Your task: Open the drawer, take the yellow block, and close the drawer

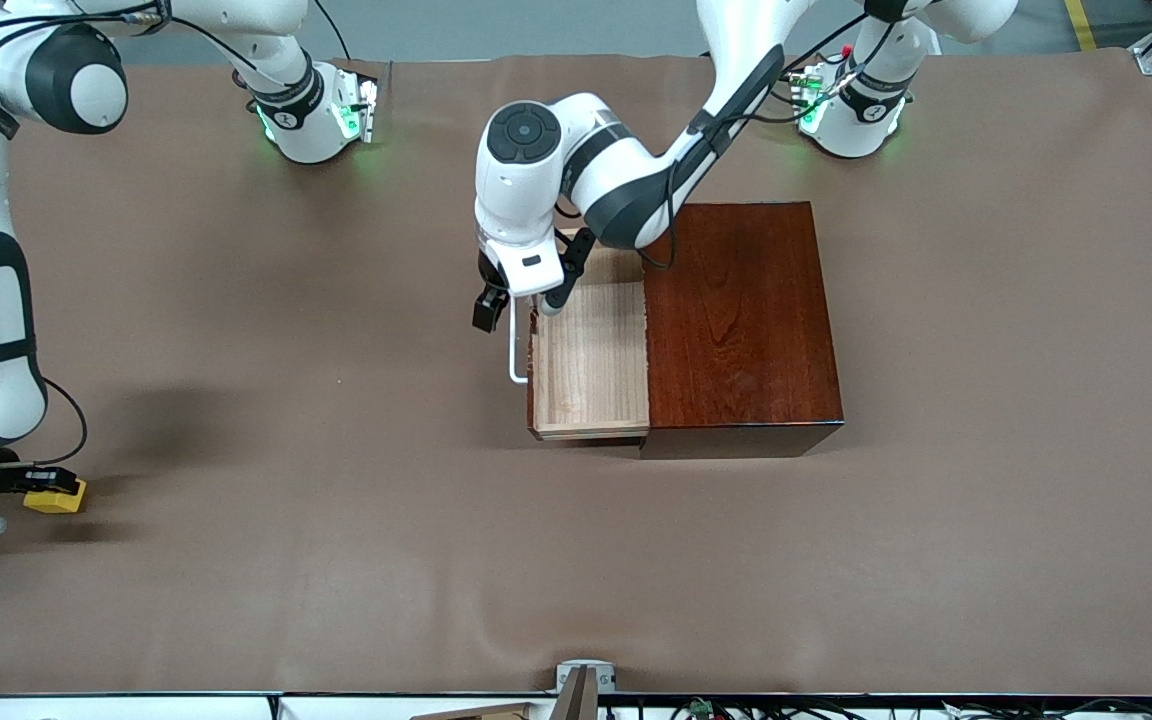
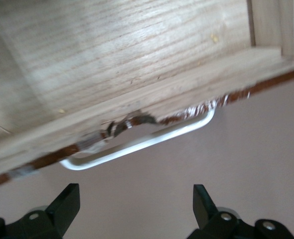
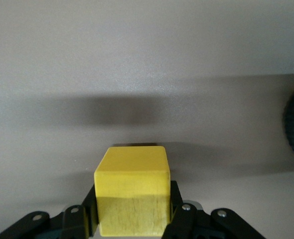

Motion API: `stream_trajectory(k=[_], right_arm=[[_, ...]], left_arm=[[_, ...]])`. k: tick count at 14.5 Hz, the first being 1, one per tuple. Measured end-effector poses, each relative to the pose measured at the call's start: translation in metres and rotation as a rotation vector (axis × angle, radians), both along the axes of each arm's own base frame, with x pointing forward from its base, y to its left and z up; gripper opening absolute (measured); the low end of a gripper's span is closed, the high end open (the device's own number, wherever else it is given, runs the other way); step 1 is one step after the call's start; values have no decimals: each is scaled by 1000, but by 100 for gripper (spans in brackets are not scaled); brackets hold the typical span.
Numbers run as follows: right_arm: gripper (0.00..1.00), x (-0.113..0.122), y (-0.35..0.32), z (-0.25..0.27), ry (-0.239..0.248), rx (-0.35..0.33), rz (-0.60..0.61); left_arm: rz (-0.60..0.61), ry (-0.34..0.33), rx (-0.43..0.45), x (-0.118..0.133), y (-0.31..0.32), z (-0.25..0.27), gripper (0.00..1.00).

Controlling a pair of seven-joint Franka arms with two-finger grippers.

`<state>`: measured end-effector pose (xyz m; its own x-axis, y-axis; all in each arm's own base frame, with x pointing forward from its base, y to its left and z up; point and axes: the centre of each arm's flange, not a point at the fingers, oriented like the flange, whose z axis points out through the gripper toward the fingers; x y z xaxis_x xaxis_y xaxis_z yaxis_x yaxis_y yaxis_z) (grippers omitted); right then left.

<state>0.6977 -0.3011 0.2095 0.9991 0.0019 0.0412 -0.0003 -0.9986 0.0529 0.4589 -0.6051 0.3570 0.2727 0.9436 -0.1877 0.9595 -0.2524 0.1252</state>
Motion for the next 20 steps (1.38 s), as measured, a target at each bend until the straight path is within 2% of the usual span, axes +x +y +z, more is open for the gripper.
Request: stream_trajectory(k=[2,5,7,10,14,17,20], right_arm=[[56,0,0,0,0,0,-1],[80,-1,-2,0,-1,0,-6],[100,-3,-5,3,16,7,-12],[100,-2,0,29,56,33,-9],[100,-5,16,109,86,59,-48],[100,-19,53,189,154,85,-109],[100,-38,103,254,172,84,-157]], left_arm=[[98,3,13,5,1,-11,100],[149,27,48,-7,-6,-29,100],[171,51,79,-11,-5,-36,100],[205,72,111,-10,0,-38,100],[267,100,152,-6,8,-39,100],[301,113,198,3,19,-37,100],[310,119,231,6,24,-32,100]])
